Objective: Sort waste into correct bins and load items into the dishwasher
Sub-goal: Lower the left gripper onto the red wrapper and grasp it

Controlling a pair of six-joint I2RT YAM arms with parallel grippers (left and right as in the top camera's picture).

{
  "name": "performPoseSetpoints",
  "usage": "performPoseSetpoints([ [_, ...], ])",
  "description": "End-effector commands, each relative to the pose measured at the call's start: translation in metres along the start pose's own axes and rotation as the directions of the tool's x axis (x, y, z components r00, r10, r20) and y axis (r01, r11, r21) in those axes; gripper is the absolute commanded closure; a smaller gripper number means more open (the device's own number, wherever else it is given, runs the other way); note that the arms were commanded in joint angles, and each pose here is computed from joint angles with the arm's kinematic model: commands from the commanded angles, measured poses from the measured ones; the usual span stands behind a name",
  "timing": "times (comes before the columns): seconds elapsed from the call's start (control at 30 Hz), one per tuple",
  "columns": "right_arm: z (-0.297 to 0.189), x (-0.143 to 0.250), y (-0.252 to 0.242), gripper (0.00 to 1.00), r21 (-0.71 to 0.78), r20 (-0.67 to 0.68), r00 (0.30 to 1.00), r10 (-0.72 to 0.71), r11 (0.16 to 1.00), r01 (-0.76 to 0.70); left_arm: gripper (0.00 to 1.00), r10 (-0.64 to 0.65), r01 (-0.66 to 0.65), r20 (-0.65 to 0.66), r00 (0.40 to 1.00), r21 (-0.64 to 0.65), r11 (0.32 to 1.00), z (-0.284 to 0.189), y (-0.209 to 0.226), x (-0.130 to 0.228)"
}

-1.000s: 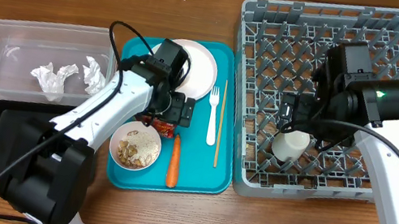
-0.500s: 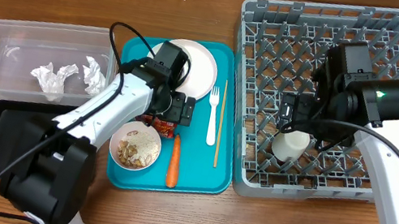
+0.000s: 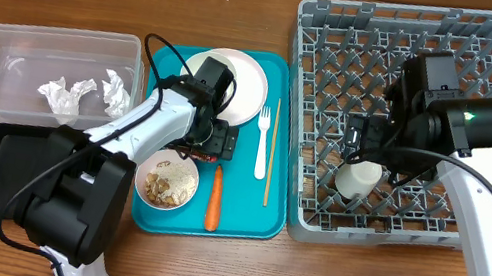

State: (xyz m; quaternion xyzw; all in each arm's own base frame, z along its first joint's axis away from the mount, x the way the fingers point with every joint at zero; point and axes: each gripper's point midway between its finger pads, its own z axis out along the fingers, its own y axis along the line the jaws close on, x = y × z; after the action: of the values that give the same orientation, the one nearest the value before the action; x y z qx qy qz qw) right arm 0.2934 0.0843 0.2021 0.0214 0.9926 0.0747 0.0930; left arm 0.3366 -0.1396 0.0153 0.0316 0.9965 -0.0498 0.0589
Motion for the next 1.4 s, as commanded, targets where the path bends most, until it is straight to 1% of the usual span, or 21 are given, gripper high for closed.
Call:
performPoseSetpoints([
  [0.0,-0.009,-0.004,0.004,0.00,-0.015,0.033,0.999,-0.013,1.000,0.013,0.22,0.023,-0.023,-0.010,1.000,-0.017,1.000,0.005,0.001,0.003],
  [0.07,-0.009,-0.004,0.004,0.00,-0.015,0.033,0.999,-0.013,1.000,0.013,0.29,0.023,-0.023,-0.010,1.000,-0.017,1.000,0.005,0.001,0.003],
  [0.23,-0.009,-0.004,0.004,0.00,-0.015,0.033,0.999,-0.013,1.000,0.013,0.30,0.023,-0.023,-0.010,1.000,-0.017,1.000,0.005,0.001,0.003],
  [0.3,-0.009,-0.004,0.004,0.00,-0.015,0.033,0.999,-0.013,1.000,0.013,0.36,0.023,-0.023,-0.010,1.000,-0.017,1.000,0.005,0.001,0.003],
  [0.4,-0.009,-0.004,0.004,0.00,-0.015,0.033,0.999,-0.013,1.000,0.013,0.56,0.023,-0.023,-0.010,1.000,-0.016,1.000,0.005,0.001,0.003],
  [0.43,-0.009,-0.005,0.004,0.00,-0.015,0.033,0.999,-0.012,1.000,0.013,0.64,0.023,-0.023,-0.010,1.000,-0.016,1.000,0.005,0.001,0.003],
  [0.53,-0.009,-0.004,0.004,0.00,-0.015,0.033,0.999,-0.013,1.000,0.013,0.83,0.023,-0.023,-0.009,1.000,-0.016,1.000,0.005,0.001,0.003],
  [0.6,-0.009,-0.004,0.004,0.00,-0.015,0.033,0.999,-0.013,1.000,0.013,0.94,0.023,-0.023,-0.009,1.000,-0.016,1.000,0.005,0.001,0.003],
  [0.67,-0.009,-0.005,0.004,0.00,-0.015,0.033,0.999,-0.012,1.000,0.013,0.96,0.023,-0.023,-0.009,1.000,-0.016,1.000,0.005,0.001,0.003],
  [1.0,-0.009,-0.005,0.004,0.00,-0.015,0.033,0.999,-0.012,1.000,0.013,0.96,0.024,-0.024,-0.006,1.000,-0.015,1.000,0.001,0.000,0.001],
  [1.13,-0.009,-0.004,0.004,0.00,-0.015,0.033,0.999,-0.013,1.000,0.013,0.96,0.050,-0.050,0.014,0.999,-0.010,0.999,-0.024,-0.005,-0.010],
  [1.37,-0.009,-0.004,0.004,0.00,-0.015,0.033,0.999,-0.013,1.000,0.013,0.96,0.052,-0.054,0.107,0.993,0.020,0.998,-0.084,-0.016,-0.031],
])
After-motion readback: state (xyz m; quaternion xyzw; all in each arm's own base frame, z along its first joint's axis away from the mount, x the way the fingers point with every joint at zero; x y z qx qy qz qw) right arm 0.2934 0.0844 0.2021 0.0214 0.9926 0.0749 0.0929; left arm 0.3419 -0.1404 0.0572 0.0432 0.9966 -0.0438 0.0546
